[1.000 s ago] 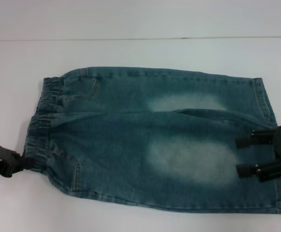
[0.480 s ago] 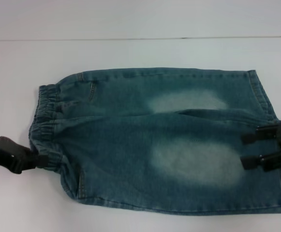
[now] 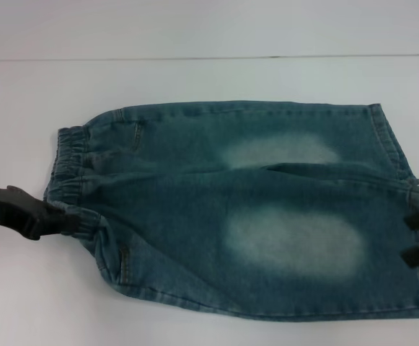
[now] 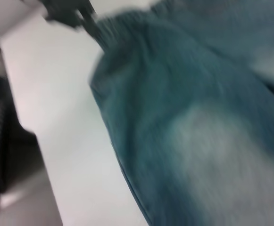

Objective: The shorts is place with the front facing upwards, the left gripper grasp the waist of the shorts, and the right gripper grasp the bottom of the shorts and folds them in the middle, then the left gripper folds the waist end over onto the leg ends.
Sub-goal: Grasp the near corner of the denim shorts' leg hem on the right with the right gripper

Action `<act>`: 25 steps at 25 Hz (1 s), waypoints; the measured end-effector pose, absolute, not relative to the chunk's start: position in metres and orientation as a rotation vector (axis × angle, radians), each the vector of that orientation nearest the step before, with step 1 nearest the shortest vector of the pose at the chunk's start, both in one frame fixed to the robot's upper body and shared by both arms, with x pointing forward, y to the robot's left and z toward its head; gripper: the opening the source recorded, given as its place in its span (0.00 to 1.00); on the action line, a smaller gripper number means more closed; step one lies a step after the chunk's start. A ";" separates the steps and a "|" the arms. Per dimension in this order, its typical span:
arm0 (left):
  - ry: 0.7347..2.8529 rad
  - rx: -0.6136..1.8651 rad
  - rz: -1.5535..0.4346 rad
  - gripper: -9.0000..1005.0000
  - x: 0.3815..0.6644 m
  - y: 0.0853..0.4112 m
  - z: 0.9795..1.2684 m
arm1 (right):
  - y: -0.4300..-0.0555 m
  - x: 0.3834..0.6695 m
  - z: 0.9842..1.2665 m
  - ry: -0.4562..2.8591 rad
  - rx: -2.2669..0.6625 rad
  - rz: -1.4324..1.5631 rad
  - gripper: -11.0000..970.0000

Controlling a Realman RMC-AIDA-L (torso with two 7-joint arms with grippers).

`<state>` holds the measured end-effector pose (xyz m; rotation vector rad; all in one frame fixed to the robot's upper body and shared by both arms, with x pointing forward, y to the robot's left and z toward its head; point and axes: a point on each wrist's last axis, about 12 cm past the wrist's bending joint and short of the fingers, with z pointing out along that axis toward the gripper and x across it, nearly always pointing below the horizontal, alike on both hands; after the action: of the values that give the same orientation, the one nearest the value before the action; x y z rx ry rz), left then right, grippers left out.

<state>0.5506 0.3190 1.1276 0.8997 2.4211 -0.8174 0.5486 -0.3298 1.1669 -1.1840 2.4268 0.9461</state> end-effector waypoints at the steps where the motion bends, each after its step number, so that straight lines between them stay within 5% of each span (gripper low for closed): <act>1: 2.425 0.895 -0.815 0.04 0.551 0.320 1.128 | -0.330 0.549 1.166 2.451 -1.191 0.929 0.98; 25: 2.440 0.875 -0.819 0.05 0.555 0.316 1.130 | -0.337 0.535 1.132 2.821 -1.282 0.828 0.98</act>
<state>0.5552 0.3161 1.1299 0.8746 2.4405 -0.8187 0.5350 -0.3369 1.1325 -1.2816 2.8206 0.8281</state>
